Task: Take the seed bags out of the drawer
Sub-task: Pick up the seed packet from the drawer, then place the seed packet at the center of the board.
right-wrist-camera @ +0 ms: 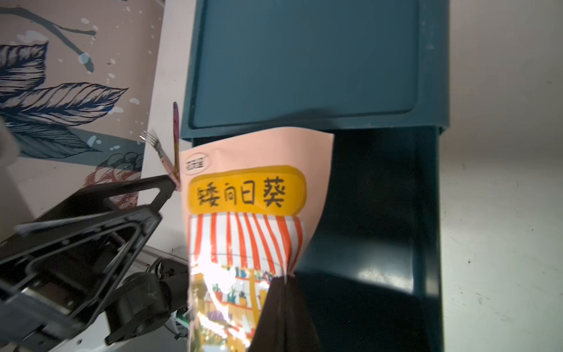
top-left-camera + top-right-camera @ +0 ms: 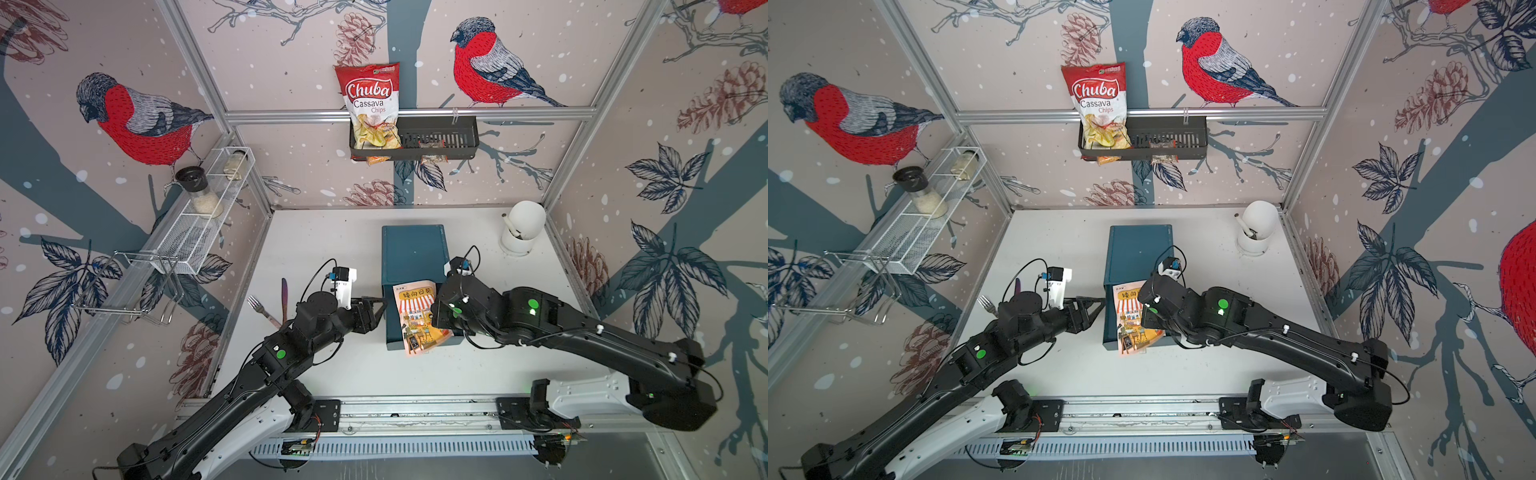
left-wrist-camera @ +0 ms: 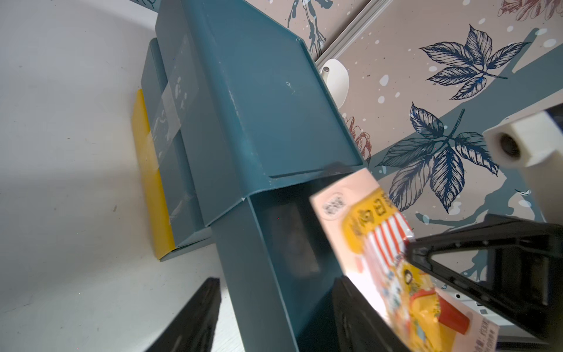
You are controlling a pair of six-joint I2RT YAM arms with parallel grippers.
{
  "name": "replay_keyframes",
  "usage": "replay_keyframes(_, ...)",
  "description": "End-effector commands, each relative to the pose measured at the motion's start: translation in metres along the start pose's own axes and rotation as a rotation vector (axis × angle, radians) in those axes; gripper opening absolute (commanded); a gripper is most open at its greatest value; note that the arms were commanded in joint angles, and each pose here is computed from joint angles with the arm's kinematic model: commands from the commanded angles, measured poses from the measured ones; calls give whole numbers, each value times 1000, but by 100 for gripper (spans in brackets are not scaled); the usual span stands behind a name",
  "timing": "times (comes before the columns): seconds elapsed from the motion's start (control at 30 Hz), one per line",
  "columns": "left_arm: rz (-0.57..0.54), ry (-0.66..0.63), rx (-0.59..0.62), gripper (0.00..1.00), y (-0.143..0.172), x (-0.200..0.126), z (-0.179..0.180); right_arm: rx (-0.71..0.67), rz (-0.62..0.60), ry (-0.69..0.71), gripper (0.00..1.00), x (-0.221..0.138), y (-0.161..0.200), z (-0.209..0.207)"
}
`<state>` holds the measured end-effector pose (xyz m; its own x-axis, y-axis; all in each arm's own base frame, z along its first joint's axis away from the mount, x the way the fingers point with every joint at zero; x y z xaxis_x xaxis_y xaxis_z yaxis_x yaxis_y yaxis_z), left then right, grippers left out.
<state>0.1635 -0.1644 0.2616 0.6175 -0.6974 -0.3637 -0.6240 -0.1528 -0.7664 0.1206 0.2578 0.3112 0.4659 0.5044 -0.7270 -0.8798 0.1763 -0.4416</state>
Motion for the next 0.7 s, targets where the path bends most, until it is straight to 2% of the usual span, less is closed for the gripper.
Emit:
replay_keyframes(0.0, -27, -3, 2, 63, -7, -2, -2, -57, -35, -49, 0, -15, -3, 5)
replay_keyframes(0.07, -30, 1, 4, 63, -7, -3, -3, -77, -62, -68, 0, -27, -6, 4)
replay_keyframes(0.17, -30, -4, 8, 63, -8, -3, -3, -18, -185, -25, 0, -45, -25, -17)
replay_keyframes(0.4, -28, -13, 11, 63, -8, -5, -2, 296, -500, 171, 0, -84, -74, -117)
replay_keyframes(0.5, -26, -13, 11, 63, -7, -4, -2, 391, -544, 330, 0, -71, -81, -166)
replay_keyframes(0.67, -21, -18, 14, 63, -10, -4, -3, 575, -508, 511, 0, -40, -83, -253)
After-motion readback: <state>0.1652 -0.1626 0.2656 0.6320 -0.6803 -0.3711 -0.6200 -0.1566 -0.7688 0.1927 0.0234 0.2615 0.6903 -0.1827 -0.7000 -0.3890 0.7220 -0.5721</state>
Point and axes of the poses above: each gripper's point midway between its finger pads, its own x axis out along the fingers, its own z axis along the line the jaws close on, y = z × x, the point moved 6 cm from there along -x, back along the fingers, and after that the axes turned 8 degrees about x, right-handed, at the moved point
